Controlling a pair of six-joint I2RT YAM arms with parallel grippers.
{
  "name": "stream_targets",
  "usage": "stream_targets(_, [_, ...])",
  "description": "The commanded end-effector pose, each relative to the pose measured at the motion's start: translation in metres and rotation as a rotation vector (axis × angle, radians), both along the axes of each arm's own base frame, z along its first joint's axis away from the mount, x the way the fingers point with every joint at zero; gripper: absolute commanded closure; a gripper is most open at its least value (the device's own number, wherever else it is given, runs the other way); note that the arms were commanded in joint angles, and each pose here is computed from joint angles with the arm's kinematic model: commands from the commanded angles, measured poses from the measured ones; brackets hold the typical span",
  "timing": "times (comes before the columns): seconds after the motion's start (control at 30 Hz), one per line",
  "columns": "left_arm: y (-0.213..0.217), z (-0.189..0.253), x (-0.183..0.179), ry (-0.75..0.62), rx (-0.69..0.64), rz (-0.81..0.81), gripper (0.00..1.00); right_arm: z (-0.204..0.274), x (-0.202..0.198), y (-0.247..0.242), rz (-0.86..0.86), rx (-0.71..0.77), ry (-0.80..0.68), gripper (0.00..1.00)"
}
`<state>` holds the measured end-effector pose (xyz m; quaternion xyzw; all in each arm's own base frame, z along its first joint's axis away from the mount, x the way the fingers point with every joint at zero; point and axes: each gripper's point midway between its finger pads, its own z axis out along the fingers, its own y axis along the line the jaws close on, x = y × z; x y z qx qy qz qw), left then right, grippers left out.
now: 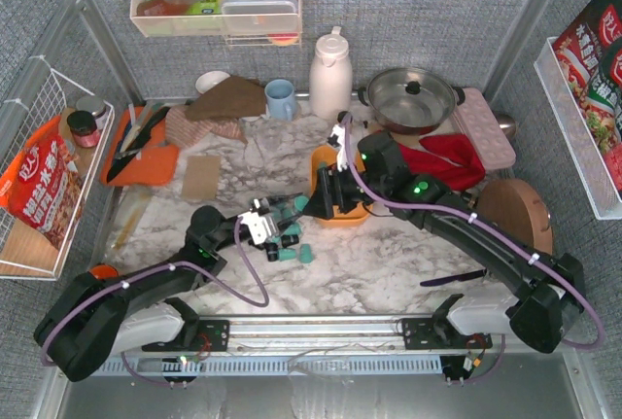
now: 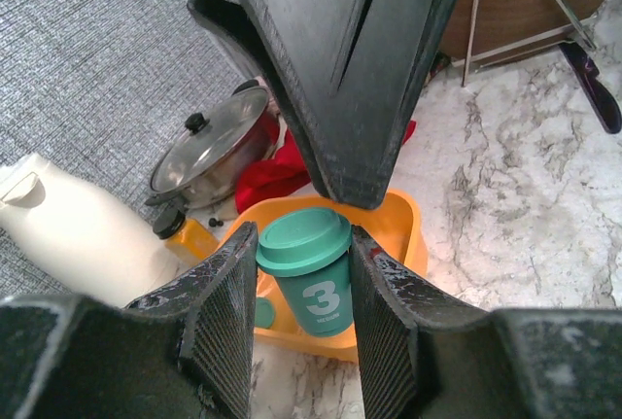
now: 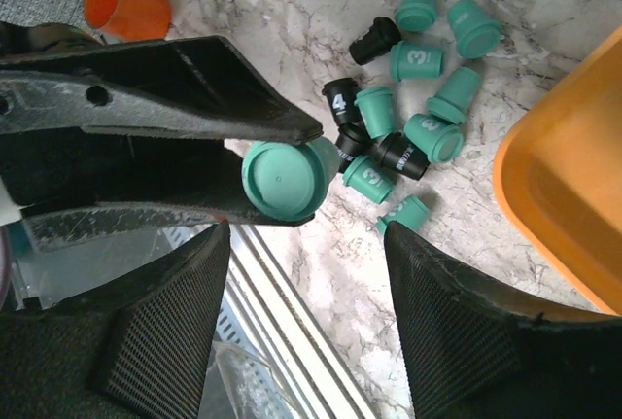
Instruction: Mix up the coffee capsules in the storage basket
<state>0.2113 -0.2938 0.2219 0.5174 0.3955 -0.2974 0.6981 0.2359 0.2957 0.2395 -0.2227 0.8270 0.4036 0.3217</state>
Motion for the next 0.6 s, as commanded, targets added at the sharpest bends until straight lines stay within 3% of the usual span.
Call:
stream_targets(0.0, [-0.005, 0.005, 0.0, -0.012, 0.003, -0.013, 0.64, 0.0, 0.012, 0.001, -0.049, -0.021, -0.051, 0.31])
stream_targets(0.57, [-0.015, 0.001, 0.003, 0.0, 0.028, -0.011, 0.64, -0.005, 0.012, 0.012, -0.082, -0.027, -0.061, 0.35])
